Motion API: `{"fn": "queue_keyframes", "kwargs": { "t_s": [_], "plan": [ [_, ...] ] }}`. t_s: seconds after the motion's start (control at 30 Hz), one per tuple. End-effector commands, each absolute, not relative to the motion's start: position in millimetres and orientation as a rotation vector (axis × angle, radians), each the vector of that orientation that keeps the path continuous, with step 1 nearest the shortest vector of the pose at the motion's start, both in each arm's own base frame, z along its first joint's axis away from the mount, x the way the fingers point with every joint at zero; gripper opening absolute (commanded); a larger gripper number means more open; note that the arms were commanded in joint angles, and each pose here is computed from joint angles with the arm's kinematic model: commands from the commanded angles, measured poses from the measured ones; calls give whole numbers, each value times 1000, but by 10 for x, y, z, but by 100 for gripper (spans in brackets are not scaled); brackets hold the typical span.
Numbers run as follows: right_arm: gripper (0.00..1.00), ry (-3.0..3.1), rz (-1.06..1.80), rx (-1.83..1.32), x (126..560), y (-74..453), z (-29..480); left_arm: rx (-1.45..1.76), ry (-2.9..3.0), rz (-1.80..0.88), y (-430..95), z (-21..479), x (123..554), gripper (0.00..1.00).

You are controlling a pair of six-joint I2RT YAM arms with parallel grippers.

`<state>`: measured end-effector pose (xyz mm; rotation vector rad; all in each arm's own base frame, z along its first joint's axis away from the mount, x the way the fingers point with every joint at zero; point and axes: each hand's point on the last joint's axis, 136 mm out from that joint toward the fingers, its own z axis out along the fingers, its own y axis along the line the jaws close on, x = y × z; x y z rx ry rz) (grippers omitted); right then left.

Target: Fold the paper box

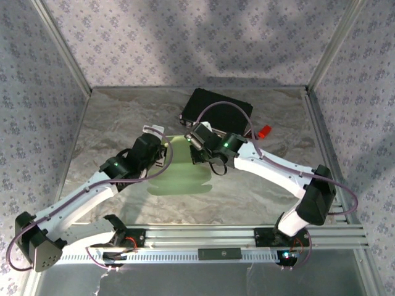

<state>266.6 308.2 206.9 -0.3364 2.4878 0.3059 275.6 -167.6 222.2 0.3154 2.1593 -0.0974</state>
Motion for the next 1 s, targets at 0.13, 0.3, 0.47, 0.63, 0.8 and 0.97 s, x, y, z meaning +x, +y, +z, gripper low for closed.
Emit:
{"fn": "queue_keyframes", "kwargs": {
  "t_s": [0.13, 0.3, 0.47, 0.63, 0.8, 0.97],
  "plan": [
    [0, 2457, 429, -403, 2532, 3314, 2305, 304, 2131, -103, -1707, 2315, 2866, 18],
    [0, 2456, 433, -398, 2530, 3301, 2317, 309, 2134, -113, -1727, 2304, 2873, 23],
    [0, 2453, 441, -399, 2519, 3298, 2334, 284, 2128, -117, -1679, 2326, 2892, 1],
    [0, 2446, 440, -387, 2528, 3287, 2360, 272, 2131, -97, -1654, 2332, 2886, 0],
    [0, 2443, 437, -383, 2517, 3304, 2362, 225, 2106, 75, -1545, 2371, 2899, 0],
    [0, 2461, 425, -353, 2529, 3286, 2321, 260, 2086, 48, -1659, 2423, 2855, 0]
  ]
}}
